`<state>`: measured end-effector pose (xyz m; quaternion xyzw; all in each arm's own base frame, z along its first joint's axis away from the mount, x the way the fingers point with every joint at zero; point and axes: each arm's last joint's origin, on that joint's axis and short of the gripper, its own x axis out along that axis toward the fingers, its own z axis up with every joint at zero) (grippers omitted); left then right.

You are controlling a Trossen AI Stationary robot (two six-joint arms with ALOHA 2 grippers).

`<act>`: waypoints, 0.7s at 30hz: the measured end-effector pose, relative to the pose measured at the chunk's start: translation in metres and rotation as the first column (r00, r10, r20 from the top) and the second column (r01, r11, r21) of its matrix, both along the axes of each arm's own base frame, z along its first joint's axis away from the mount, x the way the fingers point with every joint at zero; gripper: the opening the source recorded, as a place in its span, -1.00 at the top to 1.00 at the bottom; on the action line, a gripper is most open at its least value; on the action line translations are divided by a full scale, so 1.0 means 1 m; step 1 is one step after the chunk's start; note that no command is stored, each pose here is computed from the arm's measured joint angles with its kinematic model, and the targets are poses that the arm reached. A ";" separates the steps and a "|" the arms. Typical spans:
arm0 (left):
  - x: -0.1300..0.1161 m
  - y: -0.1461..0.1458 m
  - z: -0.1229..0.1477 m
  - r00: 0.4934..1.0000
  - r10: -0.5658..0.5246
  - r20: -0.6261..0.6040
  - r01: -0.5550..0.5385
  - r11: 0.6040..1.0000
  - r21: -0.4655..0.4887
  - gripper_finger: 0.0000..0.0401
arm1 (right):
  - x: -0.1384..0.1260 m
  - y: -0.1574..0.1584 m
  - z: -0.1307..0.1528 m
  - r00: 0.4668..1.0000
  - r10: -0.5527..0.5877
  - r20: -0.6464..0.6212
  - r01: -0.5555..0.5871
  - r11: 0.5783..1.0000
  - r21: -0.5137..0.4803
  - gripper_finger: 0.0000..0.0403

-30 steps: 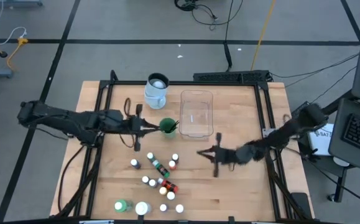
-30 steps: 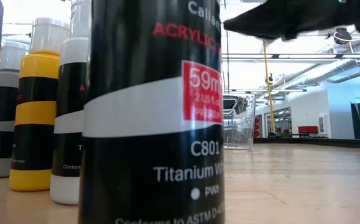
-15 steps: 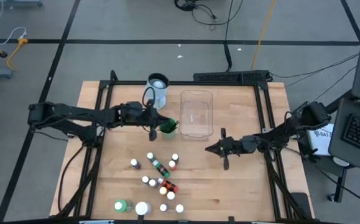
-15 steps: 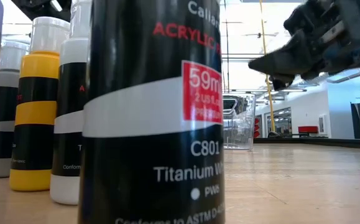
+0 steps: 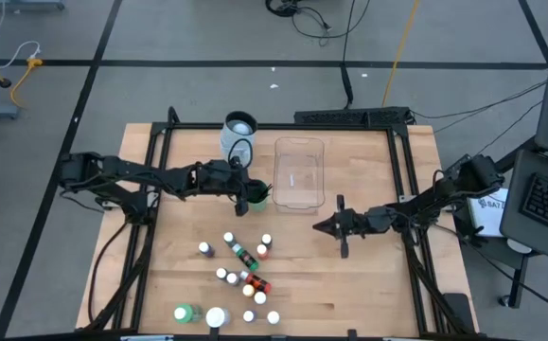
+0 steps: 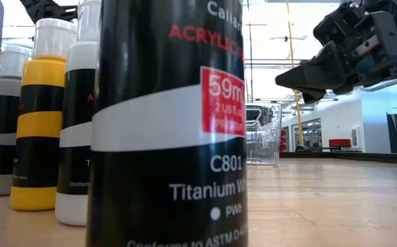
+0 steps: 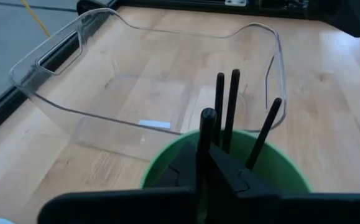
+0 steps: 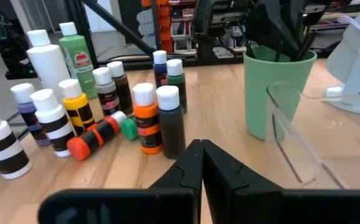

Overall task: Pick & Place Paint Supplies
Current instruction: Put the silver paintbrush into the green cup, then put the small black paint bottle into the transparent bin

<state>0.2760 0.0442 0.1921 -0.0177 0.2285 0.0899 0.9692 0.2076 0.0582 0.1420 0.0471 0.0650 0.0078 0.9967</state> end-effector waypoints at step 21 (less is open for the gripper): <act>-0.023 -0.010 0.060 0.989 -0.092 0.117 0.087 0.995 0.048 0.24 | 0.000 0.000 -0.001 1.000 0.001 -0.012 -0.001 1.000 -0.001 1.00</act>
